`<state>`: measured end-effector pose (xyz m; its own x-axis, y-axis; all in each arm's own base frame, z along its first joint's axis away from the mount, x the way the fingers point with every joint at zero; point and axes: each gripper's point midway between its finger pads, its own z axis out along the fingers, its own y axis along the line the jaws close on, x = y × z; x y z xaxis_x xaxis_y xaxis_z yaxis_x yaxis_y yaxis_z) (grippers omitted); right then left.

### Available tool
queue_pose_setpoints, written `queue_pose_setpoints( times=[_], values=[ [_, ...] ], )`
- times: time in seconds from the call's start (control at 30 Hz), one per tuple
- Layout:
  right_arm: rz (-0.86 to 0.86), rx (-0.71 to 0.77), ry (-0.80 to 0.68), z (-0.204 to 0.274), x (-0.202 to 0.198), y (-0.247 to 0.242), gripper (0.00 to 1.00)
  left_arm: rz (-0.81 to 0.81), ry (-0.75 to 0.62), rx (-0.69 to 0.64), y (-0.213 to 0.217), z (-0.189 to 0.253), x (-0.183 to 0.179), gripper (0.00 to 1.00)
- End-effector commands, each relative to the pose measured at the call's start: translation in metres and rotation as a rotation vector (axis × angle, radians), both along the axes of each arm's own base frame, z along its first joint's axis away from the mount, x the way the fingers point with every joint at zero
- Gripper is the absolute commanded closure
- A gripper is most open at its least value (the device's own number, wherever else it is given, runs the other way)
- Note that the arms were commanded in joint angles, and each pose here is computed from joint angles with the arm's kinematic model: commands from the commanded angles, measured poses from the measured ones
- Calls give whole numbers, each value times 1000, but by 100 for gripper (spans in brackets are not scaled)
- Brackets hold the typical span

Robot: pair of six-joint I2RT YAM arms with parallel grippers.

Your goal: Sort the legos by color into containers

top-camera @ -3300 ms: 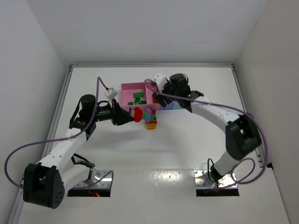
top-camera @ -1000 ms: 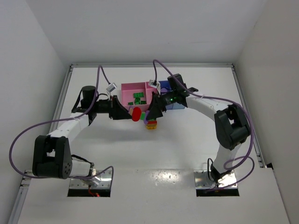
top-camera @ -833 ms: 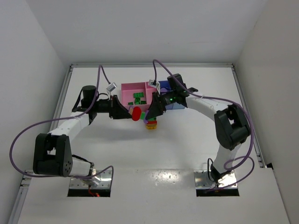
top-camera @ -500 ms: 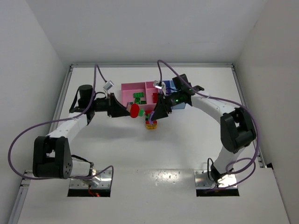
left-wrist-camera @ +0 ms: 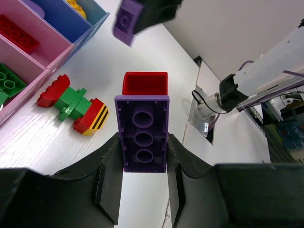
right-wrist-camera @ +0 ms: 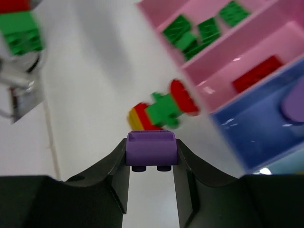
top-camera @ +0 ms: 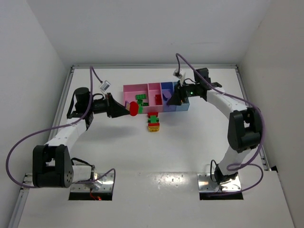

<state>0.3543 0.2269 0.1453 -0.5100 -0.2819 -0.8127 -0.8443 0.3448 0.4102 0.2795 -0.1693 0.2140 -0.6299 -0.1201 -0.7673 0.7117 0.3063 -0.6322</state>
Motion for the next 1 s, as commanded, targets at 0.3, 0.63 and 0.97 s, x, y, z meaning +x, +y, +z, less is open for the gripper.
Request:
queue_pose_setpoints(
  times=[0.3, 0.63, 0.97],
  values=[
    [-371, -207, -171, -28, 143, -13, 83, 24, -82, 27, 3, 8, 4, 100],
    [-315, -121, -173, -6, 121, -3, 28, 23, -55, 27, 3, 2, 5, 100],
    [169, 296, -19, 75, -23, 63, 23, -82, -68, -17, -4, 11, -10, 100]
  ],
)
